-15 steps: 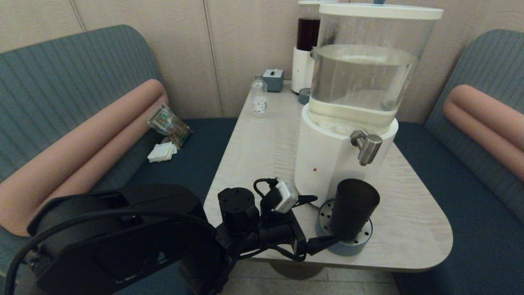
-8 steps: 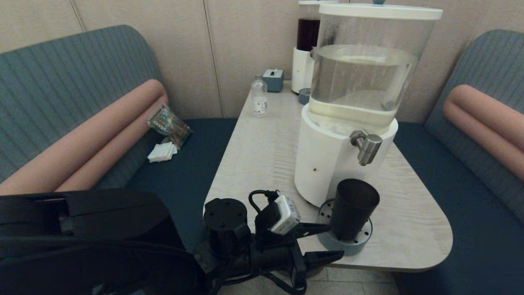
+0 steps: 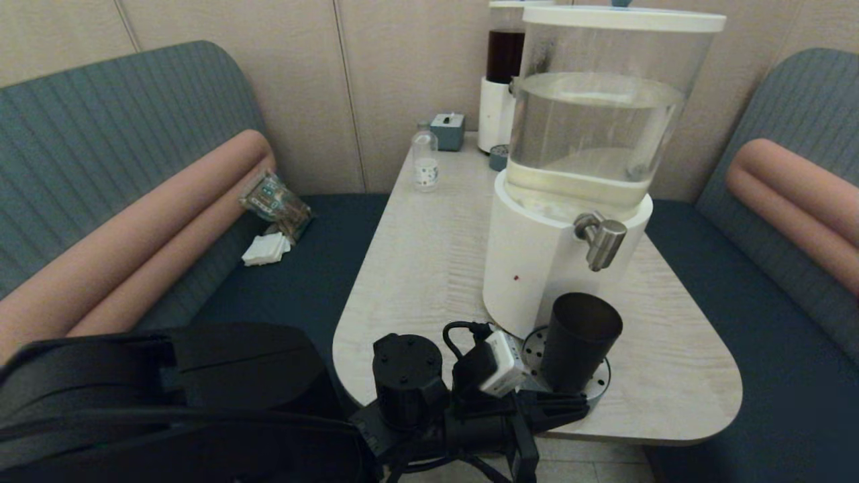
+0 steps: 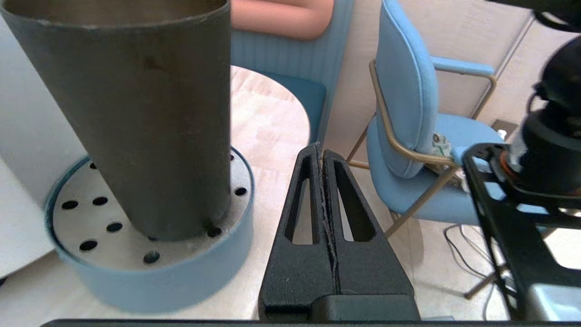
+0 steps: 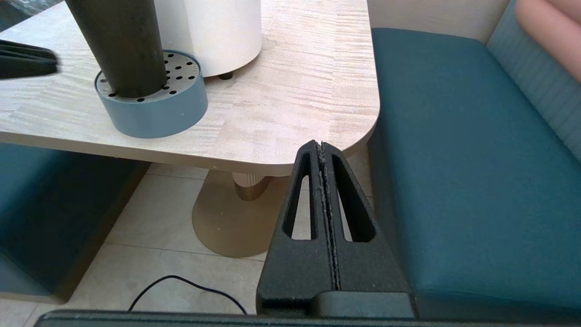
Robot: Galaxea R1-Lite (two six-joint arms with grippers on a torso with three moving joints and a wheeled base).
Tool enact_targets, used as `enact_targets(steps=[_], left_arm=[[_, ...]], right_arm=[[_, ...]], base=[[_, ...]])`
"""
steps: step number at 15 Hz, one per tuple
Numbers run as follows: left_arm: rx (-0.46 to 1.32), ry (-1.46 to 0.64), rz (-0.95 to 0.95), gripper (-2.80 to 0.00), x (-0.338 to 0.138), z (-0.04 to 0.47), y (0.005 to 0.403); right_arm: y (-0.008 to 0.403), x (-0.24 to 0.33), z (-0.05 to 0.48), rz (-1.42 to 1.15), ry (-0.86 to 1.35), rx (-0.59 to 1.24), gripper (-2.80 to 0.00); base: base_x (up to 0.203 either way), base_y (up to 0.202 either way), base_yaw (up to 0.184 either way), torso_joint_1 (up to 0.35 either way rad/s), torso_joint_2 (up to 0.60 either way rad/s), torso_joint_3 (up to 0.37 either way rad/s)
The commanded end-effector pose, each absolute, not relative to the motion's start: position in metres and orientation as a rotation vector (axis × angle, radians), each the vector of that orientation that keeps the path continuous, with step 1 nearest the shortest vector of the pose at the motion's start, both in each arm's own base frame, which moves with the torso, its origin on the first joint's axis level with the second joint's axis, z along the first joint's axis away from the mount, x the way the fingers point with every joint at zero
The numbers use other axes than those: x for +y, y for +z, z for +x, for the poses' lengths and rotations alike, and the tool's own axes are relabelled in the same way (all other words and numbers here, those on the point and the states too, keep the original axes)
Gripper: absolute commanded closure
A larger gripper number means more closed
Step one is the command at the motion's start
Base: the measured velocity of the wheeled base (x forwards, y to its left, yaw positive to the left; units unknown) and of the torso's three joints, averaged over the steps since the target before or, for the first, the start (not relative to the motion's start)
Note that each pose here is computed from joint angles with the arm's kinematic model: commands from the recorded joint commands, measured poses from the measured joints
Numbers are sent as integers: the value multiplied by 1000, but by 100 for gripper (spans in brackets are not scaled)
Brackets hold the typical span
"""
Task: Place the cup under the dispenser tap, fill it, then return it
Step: Turn on the faucet
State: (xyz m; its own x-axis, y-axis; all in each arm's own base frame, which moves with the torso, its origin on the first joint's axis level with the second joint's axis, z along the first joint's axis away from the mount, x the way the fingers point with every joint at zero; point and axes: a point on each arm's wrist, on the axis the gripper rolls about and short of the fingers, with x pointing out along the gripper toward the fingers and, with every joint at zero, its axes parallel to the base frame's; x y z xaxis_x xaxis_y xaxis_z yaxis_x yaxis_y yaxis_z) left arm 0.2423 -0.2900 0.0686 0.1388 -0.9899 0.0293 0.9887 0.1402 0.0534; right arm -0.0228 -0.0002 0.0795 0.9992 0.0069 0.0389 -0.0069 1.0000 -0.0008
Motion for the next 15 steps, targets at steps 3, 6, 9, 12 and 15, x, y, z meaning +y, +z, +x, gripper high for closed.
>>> enact_targets(steps=[3,6,9,12,15], left_arm=[[-38,-1429,26,0,-298,252,48],[-57,-1426,24,0,-301,256,50],[-74,-1418,22,0,-303,261,50],[-94,-1405,19,0,-305,268,51],[-110,-1389,17,0,-306,278,49]], right_arm=[[76,0,-22,-1,8,-29,0],[76,0,-22,-1,8,-29,0],[76,0,-22,-1,8,-29,0],[75,0,-22,-1,8,-28,0],[75,0,-22,-1,8,-28,0]], base=[[0,0,0,0,0,0],[0,0,0,0,0,0],[0,0,0,0,0,0],[0,0,0,0,0,0],[0,0,0,0,0,0]])
